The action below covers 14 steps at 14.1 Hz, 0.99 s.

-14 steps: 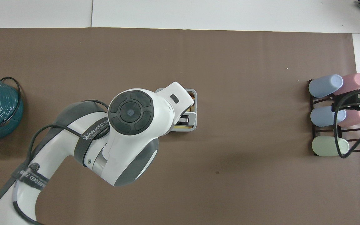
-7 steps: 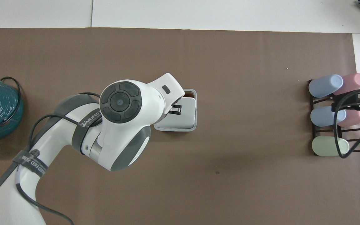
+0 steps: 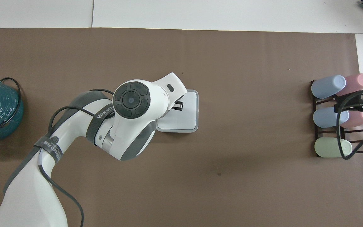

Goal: Close trash can lid
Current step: 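Push the white lid down over the bin with the left gripper, then lift the left gripper off the closed lid and draw back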

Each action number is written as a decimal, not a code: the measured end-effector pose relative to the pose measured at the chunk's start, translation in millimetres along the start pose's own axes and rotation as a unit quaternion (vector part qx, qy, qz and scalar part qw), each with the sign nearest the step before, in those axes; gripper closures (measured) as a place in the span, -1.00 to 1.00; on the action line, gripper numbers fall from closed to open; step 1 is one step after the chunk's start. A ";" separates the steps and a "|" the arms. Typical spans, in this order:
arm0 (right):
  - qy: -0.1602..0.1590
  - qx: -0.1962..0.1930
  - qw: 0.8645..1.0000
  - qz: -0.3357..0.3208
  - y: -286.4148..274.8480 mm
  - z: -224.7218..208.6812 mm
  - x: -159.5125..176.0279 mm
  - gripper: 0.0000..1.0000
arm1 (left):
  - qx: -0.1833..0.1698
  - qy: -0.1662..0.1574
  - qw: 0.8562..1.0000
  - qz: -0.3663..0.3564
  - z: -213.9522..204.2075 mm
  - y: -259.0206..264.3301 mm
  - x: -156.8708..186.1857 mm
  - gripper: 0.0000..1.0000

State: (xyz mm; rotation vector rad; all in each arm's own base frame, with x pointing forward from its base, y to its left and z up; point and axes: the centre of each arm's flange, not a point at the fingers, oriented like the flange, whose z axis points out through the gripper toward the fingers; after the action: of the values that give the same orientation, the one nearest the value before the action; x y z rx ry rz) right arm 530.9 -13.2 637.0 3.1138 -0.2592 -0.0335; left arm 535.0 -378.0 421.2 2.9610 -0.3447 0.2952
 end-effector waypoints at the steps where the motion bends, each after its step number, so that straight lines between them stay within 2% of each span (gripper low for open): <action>1: 0.000 0.000 1.000 0.000 0.0 0.0 0.0 -1.00 | -0.001 0.002 1.000 0.000 1.7 0.1 0.8 0.98; 14: 0.000 0.000 1.000 0.000 0.0 0.0 0.0 -1.00 | -0.015 0.038 0.999 0.019 12.2 11.0 9.8 0.98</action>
State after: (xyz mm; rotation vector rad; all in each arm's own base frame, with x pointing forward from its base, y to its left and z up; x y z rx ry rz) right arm 530.9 -13.2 637.0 3.1138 -0.2592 -0.0335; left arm 543.9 -392.7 412.8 2.9071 -0.3938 0.4025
